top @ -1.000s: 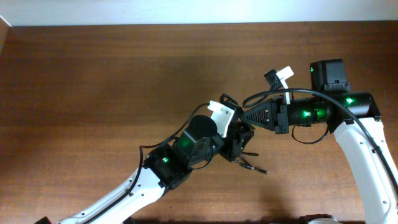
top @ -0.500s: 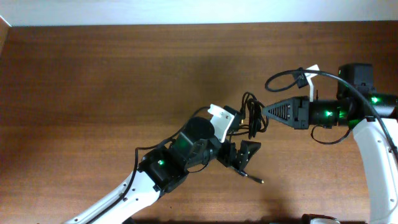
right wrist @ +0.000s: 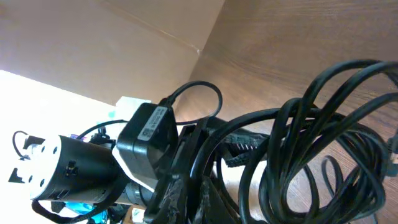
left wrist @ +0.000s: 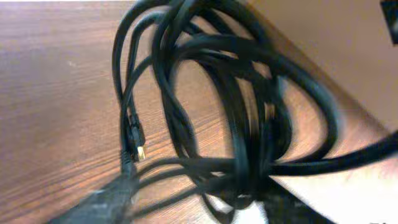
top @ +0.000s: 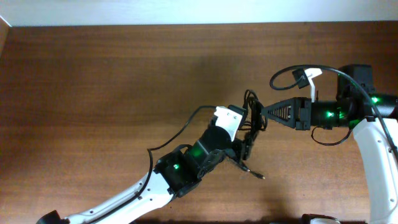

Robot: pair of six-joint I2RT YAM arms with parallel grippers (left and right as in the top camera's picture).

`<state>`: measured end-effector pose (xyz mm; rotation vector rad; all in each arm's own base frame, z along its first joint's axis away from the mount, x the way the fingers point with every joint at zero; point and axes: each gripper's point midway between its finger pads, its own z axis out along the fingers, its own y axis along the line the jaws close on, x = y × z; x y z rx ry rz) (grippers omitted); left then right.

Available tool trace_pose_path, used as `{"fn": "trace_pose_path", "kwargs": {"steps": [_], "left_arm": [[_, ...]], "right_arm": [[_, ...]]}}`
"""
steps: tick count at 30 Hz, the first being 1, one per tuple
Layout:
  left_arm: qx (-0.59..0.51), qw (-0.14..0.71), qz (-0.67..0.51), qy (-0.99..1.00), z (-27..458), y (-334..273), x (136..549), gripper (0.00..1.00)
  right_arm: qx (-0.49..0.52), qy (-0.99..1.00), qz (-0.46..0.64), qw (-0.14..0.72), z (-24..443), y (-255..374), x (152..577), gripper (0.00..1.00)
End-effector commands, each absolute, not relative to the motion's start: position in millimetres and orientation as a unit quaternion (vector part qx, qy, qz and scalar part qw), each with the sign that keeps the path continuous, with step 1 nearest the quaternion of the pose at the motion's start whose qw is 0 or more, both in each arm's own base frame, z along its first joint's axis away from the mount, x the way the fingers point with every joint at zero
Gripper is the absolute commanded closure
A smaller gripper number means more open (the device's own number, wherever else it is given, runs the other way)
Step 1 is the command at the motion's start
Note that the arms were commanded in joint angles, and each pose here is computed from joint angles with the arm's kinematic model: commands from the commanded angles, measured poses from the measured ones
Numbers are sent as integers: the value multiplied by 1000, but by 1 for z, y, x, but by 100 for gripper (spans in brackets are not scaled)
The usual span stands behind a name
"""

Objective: Untangle cables

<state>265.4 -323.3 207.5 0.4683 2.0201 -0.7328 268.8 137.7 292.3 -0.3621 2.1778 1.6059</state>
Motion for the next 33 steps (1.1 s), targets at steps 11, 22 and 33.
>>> {"fn": "trace_pose_path", "kwargs": {"steps": [11,22,33], "left_arm": [[168,465,-239,836,191,-312,282,100],[176,484,-300,803,266,-277,239,100],[-42,386,31,921,137,-140,289,38]], "right_arm": [[-166,760,596,199,306,156,257,96],[-142,891,389,186,234,117,278,19],[-120,912,356,163,221,108,275,16]]}}
